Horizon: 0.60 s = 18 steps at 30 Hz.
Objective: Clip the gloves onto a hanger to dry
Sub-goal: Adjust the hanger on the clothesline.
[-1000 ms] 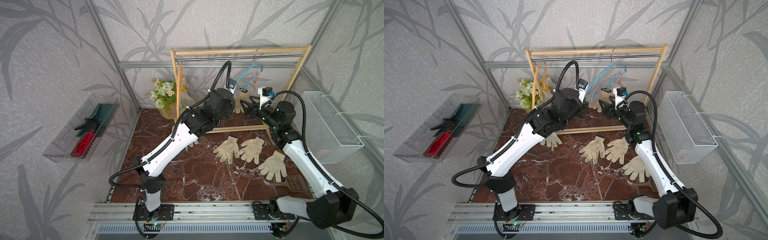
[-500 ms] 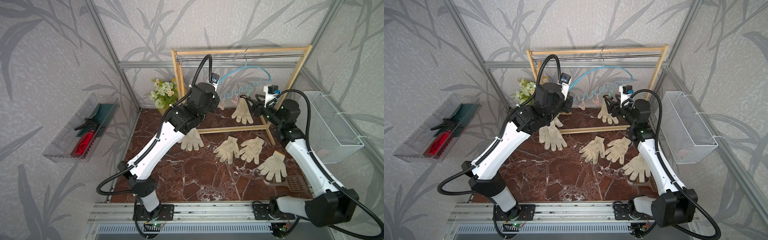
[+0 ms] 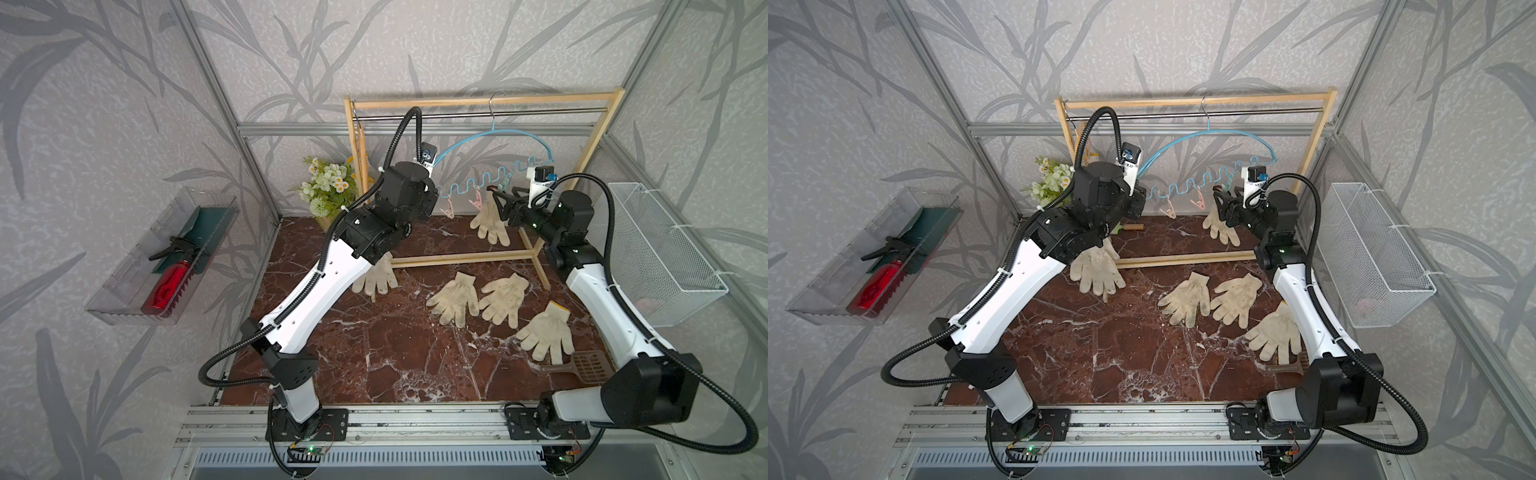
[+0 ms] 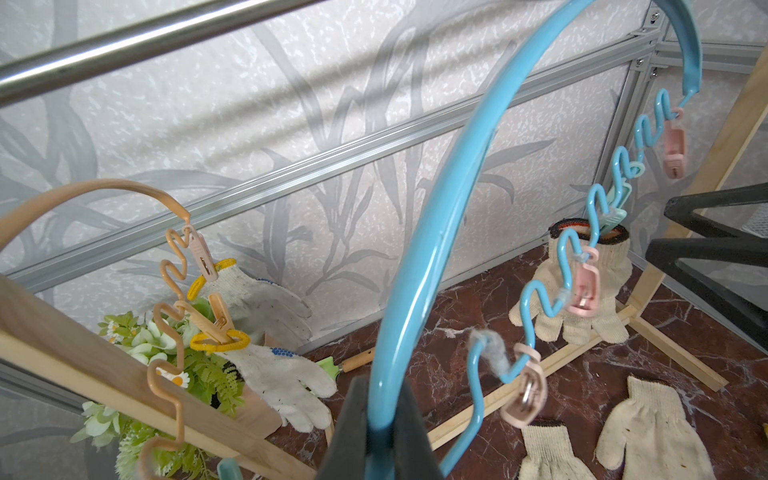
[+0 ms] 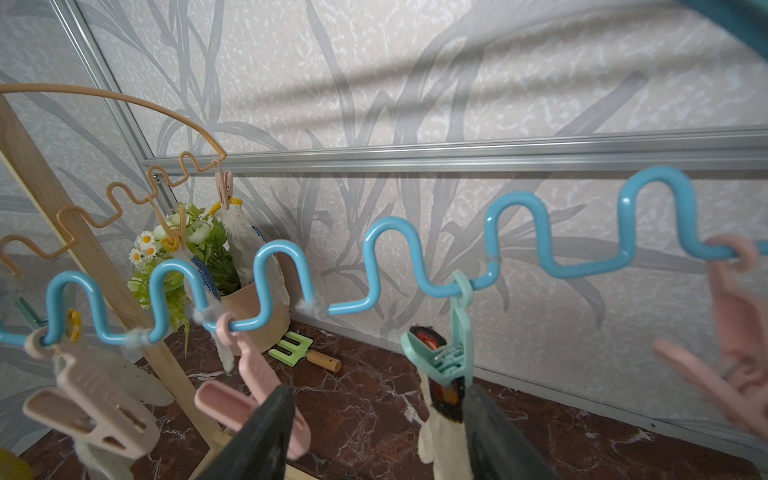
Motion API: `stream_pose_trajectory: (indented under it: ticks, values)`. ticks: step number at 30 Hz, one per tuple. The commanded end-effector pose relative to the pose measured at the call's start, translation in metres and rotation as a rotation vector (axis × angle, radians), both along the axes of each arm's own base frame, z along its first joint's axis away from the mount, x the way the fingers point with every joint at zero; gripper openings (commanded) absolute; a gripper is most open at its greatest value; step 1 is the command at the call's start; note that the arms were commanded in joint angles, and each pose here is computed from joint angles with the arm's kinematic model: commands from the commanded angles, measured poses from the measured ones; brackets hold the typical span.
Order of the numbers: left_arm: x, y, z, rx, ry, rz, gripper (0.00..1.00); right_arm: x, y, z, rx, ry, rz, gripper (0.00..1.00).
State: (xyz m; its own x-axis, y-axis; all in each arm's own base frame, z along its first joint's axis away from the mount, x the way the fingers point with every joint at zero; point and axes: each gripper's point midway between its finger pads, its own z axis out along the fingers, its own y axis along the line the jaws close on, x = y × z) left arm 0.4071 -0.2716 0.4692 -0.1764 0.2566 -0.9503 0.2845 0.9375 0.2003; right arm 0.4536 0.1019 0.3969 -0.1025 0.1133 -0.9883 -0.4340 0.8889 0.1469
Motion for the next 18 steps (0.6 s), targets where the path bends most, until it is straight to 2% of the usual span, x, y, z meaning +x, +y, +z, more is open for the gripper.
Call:
stream_pose_trajectory:
  ticks: [1,7,12,18]
  values:
    - [0.005,0.007,0.030,-0.027,-0.086,0.022,0.00,0.009,-0.011,0.021,0.018,-0.034,-0.026,0.65]
    - [0.011,0.011,0.027,0.004,-0.082,0.019,0.00,0.029,-0.036,0.019,0.053,-0.018,-0.062,0.65]
    - [0.018,0.013,0.031,0.002,-0.091,0.055,0.00,0.033,-0.040,0.021,0.043,-0.038,-0.051,0.65]
    - [0.019,0.011,0.030,0.026,-0.093,0.044,0.00,0.037,-0.069,0.018,0.055,-0.025,-0.096,0.65]
